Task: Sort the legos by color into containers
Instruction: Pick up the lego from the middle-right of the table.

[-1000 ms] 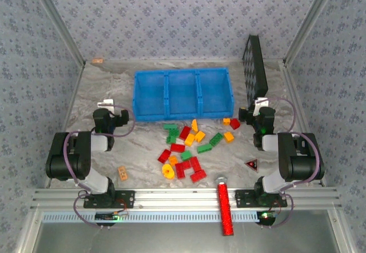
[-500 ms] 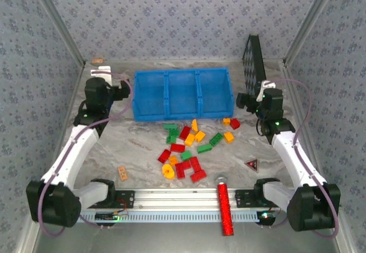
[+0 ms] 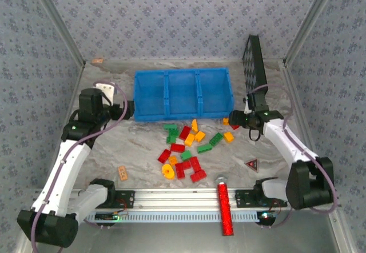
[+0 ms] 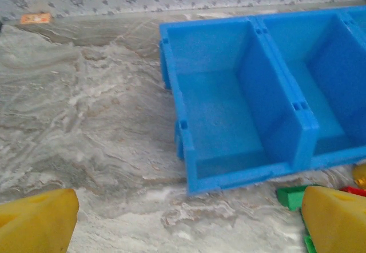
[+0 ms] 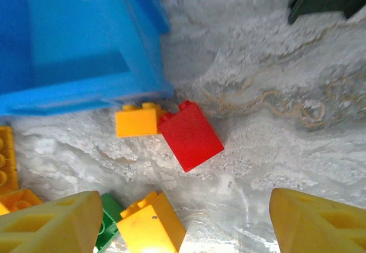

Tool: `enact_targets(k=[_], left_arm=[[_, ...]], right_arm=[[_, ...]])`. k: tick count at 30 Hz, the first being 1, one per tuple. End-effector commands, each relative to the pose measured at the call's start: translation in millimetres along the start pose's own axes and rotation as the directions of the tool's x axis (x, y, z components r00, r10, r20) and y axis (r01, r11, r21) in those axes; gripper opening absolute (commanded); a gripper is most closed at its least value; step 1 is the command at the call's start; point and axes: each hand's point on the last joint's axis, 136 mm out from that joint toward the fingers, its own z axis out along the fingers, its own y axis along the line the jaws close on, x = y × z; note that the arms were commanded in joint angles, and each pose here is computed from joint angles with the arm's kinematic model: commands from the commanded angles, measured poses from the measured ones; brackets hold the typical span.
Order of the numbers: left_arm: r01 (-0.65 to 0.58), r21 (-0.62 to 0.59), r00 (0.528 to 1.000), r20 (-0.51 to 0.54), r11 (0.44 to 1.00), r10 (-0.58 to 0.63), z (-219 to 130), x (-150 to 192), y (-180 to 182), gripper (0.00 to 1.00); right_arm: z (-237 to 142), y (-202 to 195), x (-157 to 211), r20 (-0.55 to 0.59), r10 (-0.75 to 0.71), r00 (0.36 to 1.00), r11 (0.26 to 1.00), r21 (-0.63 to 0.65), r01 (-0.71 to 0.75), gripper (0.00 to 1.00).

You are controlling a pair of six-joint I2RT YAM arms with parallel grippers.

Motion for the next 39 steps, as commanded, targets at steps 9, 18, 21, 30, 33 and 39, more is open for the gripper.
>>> enact_targets(k=[9, 18, 21, 30, 33, 39], left_arm=[[-0.009, 0.09, 0.992, -0.121, 0.996, 0.02, -9, 43, -17, 1.0], [-0.02, 0.088, 0.992, -0.125, 0.996, 0.031, -10, 44, -18, 1.0], [-0.022, 0.089, 0.987, -0.154, 0.996, 0.035, -11, 52, -18, 1.0], [-0.034, 0.093, 0.986, -0.162, 0.995, 0.049, -12, 54, -18, 1.0], [-0.04, 0.095, 0.985, -0.164, 0.995, 0.056, -12, 55, -19, 1.0], [-0.051, 0.096, 0.985, -0.158, 0.994, 0.066, -15, 51, -19, 1.0]], right_arm=[[32, -2, -6, -0.105, -0.169, 0.98, 0.985, 0.028, 0.173, 0.73], [57, -7, -7, -0.128, -0.173, 0.977, 0.983, 0.046, 0.18, 0.65], [64, -6, -6, -0.146, -0.177, 0.973, 0.982, 0.039, 0.184, 0.62], [80, -8, 0, -0.218, -0.188, 0.958, 0.979, 0.035, 0.2, 0.45], [82, -6, 7, -0.253, -0.187, 0.949, 0.979, 0.028, 0.201, 0.37], [58, -1, 17, -0.267, -0.146, 0.952, 0.986, 0.033, 0.161, 0.28]])
